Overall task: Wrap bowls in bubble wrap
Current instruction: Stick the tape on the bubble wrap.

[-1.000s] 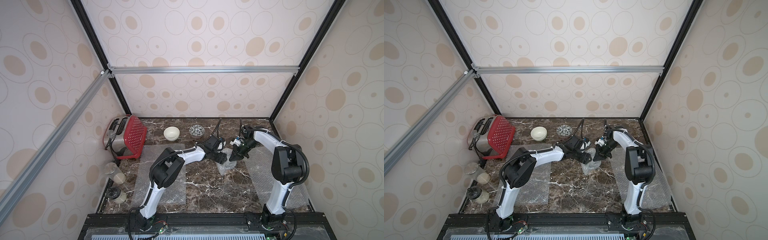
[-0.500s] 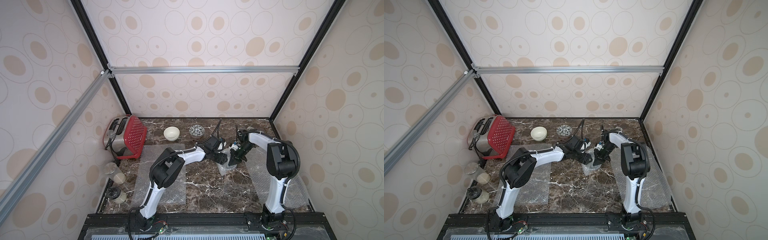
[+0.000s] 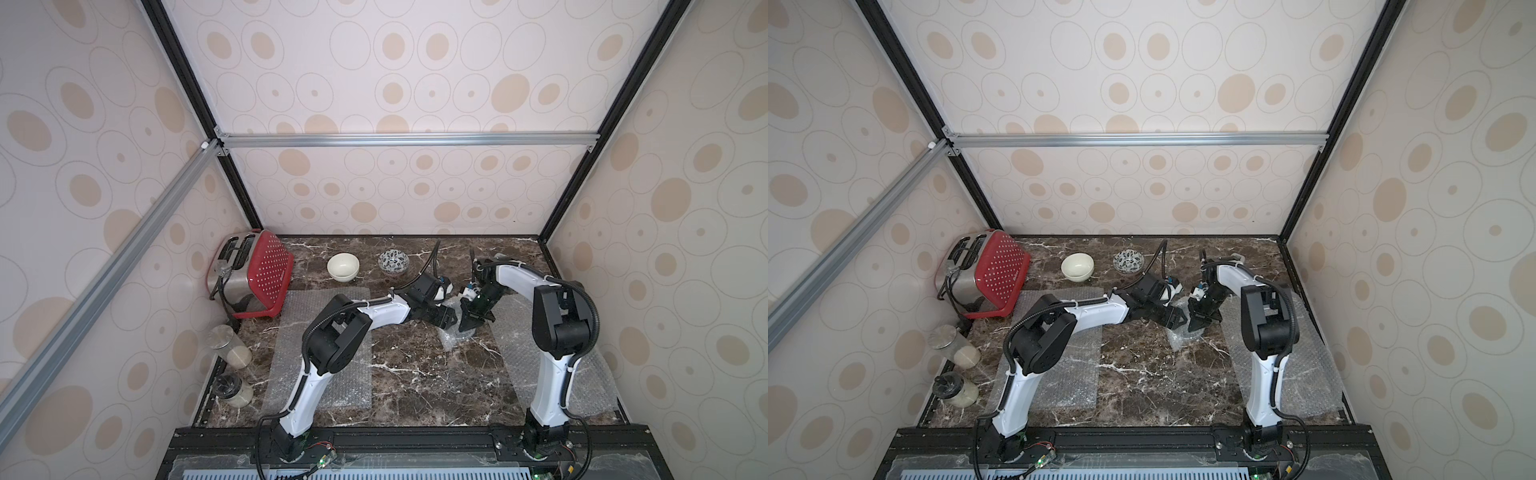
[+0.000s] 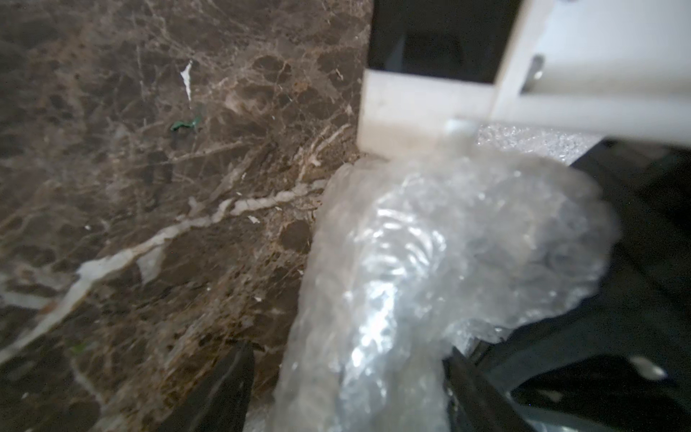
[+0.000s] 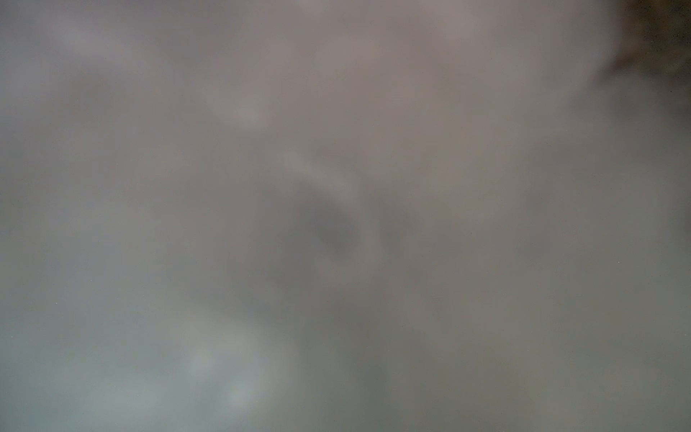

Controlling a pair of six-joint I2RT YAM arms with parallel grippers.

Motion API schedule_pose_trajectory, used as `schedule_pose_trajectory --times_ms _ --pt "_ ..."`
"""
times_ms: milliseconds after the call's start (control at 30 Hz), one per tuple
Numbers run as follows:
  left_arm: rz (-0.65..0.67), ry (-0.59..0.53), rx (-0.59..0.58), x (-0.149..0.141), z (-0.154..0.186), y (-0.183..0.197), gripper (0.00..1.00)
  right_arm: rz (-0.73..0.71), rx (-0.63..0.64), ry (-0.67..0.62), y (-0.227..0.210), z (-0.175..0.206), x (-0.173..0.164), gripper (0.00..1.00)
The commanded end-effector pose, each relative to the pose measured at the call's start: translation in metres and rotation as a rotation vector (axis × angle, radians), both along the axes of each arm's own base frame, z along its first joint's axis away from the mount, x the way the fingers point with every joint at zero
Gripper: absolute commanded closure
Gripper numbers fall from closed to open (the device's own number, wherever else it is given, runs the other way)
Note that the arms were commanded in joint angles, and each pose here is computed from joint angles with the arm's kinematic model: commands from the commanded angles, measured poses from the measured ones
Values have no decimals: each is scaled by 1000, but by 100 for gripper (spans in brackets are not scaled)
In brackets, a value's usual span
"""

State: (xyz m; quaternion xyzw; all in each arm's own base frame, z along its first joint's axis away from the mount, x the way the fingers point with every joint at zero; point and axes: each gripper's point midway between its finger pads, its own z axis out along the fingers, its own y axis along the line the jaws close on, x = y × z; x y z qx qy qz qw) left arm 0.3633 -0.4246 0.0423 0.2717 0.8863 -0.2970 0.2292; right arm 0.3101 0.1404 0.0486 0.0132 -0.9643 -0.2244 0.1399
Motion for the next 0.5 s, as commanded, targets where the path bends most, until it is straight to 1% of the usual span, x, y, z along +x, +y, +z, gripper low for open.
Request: schedule_pose_trajectory --times_ms 0,100,167,300,367,467 --pt "84 78 166 2 -61 42 26 37 -129 58 -18 -24 -10 94" --pt "85 83 166 1 -62 43 26 29 -98 27 -13 -14 -5 94" --pt "82 91 159 -1 -58 42 26 23 -65 -10 -8 -1 0 93" --pt "88 66 113 2 -27 38 26 7 16 -111 5 37 12 89" --pt "88 37 108 5 -9 37 24 -4 56 -171 10 58 19 86" --pt "88 5 118 10 9 39 21 -12 68 -226 11 80 23 85"
